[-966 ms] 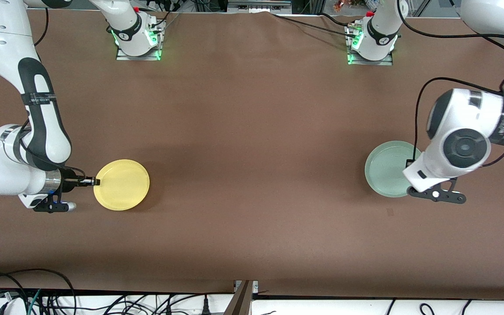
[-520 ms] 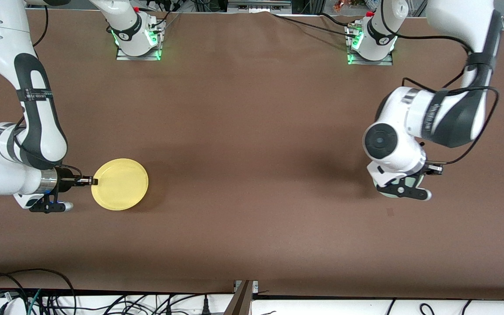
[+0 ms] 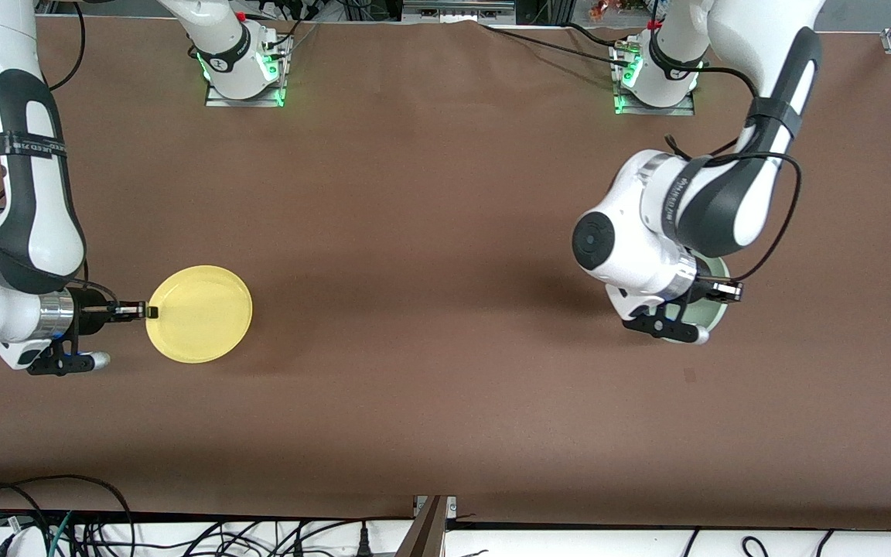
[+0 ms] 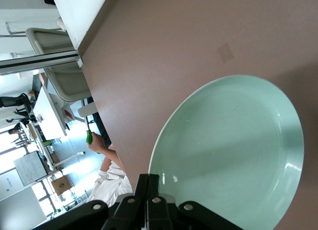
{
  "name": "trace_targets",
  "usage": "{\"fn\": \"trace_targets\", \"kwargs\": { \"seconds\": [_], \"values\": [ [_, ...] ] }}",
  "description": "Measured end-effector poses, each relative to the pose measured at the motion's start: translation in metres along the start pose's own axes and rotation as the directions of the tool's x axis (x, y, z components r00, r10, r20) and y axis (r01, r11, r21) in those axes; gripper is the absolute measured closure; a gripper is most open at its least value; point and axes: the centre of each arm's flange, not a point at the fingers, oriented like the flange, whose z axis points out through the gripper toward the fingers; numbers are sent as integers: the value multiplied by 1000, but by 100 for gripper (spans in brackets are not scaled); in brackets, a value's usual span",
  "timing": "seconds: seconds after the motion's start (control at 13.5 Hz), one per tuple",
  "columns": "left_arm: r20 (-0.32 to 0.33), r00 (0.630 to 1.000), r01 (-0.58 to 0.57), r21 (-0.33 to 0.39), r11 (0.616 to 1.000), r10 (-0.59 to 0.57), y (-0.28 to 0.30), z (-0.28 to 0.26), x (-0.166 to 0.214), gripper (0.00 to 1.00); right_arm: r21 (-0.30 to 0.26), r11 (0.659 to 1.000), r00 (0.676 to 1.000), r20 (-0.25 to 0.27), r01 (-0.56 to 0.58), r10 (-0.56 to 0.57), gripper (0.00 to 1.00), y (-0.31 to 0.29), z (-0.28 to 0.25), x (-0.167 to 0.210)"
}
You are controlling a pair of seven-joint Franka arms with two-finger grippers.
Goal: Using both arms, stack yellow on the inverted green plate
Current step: 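Lift the green plate with the left gripper and tilt it on edge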
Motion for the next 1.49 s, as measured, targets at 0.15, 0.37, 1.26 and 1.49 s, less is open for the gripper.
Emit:
{"fn": "trace_targets", "kwargs": {
  "seconds": [0.15,0.37,1.26,1.49],
  "values": [
    [-58,998,38,26,999,-36,38,-49,-10,98,4,1000,1000,18,4,-4,97,-2,-15,-3],
    [-184,980,94,71,993,-80,116,-119,-35,98,6,1000,999,32,19,-19,97,-3,-34,-7],
    [-450,893,229,429,874,-14,312,-177,-66,98,12,999,998,45,45,-46,97,0,-53,-13],
    [-481,876,267,422,866,-35,337,-182,-60,98,12,999,998,44,46,-46,97,0,-52,-13]
  ]
}}
